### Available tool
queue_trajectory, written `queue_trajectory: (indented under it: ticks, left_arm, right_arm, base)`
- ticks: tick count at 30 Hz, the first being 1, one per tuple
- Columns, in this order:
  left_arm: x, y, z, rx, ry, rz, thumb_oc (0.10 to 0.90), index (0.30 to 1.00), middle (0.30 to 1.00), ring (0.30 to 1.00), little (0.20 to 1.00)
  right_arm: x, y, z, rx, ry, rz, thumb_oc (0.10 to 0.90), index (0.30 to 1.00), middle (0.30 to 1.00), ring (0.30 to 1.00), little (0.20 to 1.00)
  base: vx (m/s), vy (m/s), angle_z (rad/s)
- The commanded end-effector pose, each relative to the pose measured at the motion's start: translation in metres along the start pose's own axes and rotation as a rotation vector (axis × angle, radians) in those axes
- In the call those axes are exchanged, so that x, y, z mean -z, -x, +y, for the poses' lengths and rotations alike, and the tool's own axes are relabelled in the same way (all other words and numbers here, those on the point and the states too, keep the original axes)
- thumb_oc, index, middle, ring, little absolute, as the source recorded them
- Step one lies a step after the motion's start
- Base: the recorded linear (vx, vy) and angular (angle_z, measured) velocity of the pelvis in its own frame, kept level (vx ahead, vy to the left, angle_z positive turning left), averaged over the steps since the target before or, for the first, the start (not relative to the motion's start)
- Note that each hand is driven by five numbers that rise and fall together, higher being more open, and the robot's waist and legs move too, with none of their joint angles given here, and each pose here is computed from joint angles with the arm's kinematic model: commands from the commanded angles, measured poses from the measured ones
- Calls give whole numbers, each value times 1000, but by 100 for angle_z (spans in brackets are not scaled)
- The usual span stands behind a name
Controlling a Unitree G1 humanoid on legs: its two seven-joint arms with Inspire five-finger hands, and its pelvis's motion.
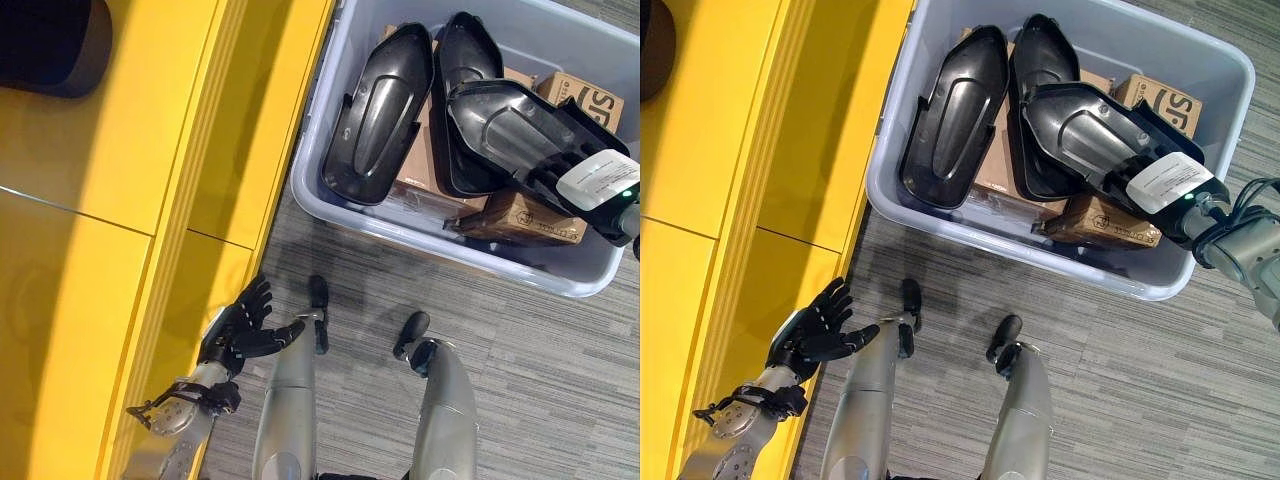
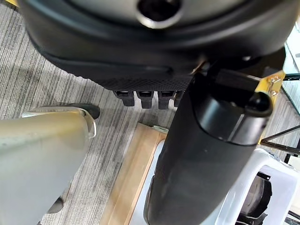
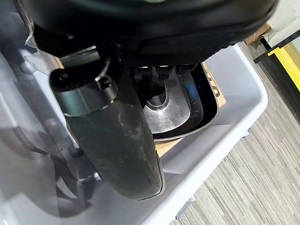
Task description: Move parts from the plastic box to the shelf.
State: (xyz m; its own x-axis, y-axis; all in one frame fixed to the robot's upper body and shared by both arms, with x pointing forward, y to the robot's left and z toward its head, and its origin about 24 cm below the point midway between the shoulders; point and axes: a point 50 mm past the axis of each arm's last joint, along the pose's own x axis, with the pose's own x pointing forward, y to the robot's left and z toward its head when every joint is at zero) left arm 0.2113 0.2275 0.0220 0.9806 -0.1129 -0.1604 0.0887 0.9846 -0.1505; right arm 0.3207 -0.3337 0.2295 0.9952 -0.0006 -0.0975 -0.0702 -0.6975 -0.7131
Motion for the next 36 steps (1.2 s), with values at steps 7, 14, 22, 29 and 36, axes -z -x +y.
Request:
queue_trajectory:
  ticks: [7,14,22,29,36]
  left_arm:
    - [-23,5,-16,79,36,-134,900,1000,1000,1000,1000]
    - [-23,4,-15,70,45,-139,900,1000,1000,1000,1000]
    - [-21,5,-13,66,40,-131,900,1000,1000,1000,1000]
    - [-20,5,-15,66,50,-125,900,1000,1000,1000,1000]
    - [-20,6,-13,55,55,-128,900,1000,1000,1000,1000]
  right_arm:
    - [7,-9,-34,94,-72,25,900,1000,1000,1000,1000]
    - [4,-13,-41,115,-92,15,900,1000,1000,1000,1000]
    - [-5,-14,-32,72,-88,-17,900,1000,1000,1000,1000]
    - [-32,-14,-47,130,-159,-139,900,1000,1000,1000,1000]
    - [-50,-8,-72,214,-219,-250,900,1000,1000,1000,1000]
  base:
    - [0,0,0]
    - [0,0,0]
    - [0,0,0]
    - [0,0,0]
    - [0,0,0]
